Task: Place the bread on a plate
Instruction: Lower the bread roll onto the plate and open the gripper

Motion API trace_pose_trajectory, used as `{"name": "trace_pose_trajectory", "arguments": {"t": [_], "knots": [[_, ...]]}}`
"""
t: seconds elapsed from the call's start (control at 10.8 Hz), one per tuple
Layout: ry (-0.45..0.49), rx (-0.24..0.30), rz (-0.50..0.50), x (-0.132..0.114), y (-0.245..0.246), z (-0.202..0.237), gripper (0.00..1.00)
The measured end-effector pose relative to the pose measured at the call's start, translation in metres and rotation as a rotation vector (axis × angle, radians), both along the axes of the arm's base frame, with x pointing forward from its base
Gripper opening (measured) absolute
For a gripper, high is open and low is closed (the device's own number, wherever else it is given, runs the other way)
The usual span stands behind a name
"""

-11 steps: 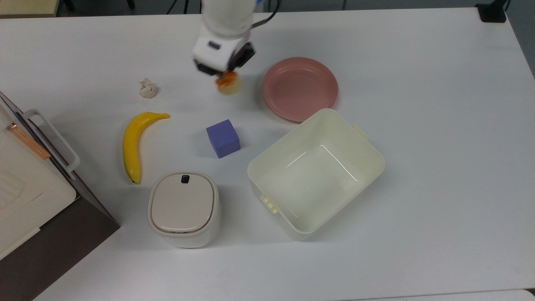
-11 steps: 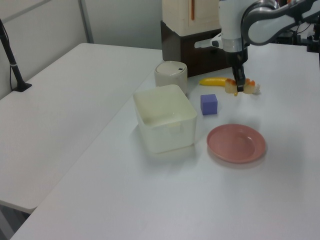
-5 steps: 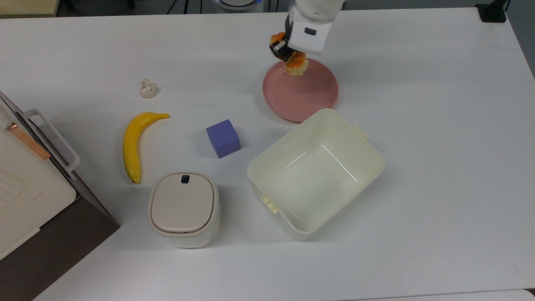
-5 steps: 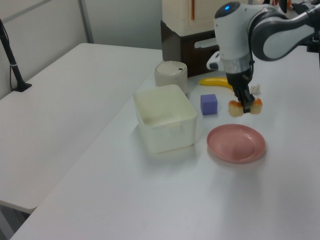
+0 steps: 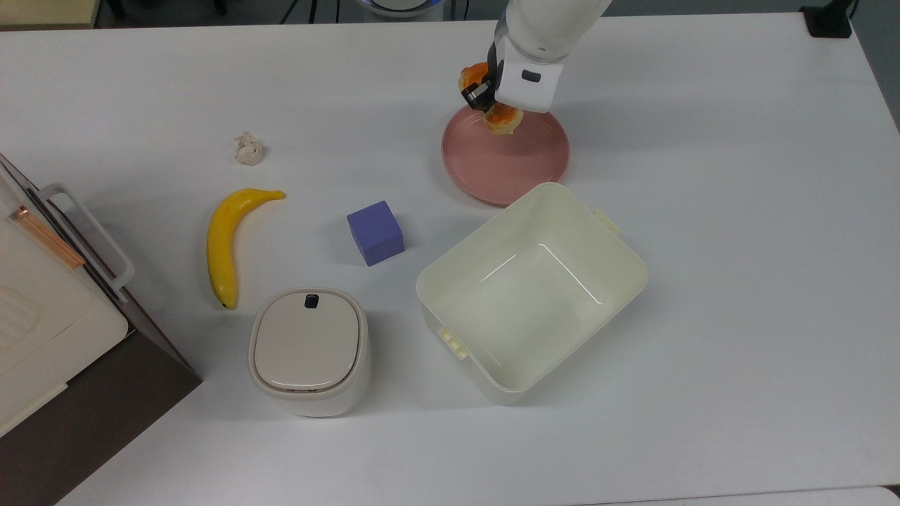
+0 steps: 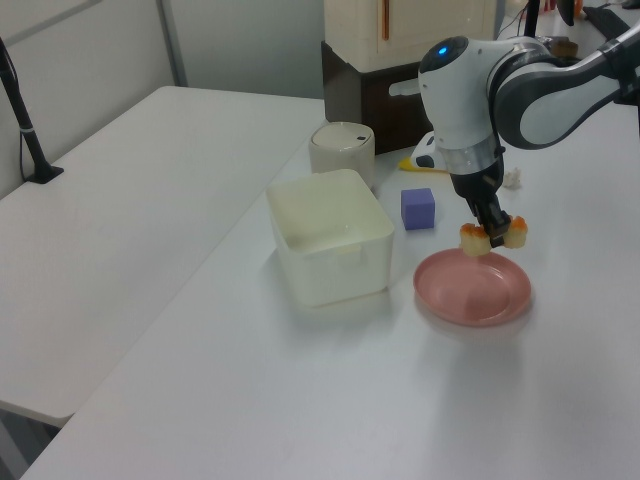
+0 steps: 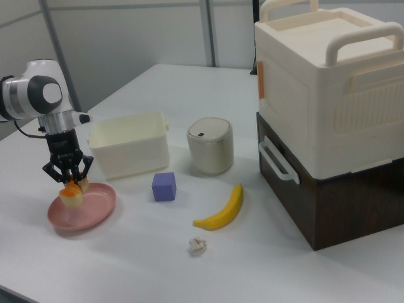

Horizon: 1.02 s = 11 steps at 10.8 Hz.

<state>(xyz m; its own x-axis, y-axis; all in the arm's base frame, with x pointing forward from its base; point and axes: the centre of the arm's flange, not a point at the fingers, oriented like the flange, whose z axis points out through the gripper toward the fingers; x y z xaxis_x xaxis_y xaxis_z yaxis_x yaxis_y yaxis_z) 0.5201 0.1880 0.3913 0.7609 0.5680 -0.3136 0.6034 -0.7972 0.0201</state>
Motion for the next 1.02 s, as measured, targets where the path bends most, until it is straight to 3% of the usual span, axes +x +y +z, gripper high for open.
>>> {"name": "trace_pose_trajectory", "arguments": {"t": [0.09,0.46,0.84,1.02], "knots": [[-0.002,0.001,-0.004,0.0011,-0.0017,0.0009,0.19],[-0.009,0.003,-0.007,0.0031,-0.0031,0.0040,0.79],[-0.019,0.006,-0.009,0.0058,-0.0034,0.0082,0.98],[-0.022,0.007,-0.011,0.0068,-0.0048,0.0087,1.00]]}}
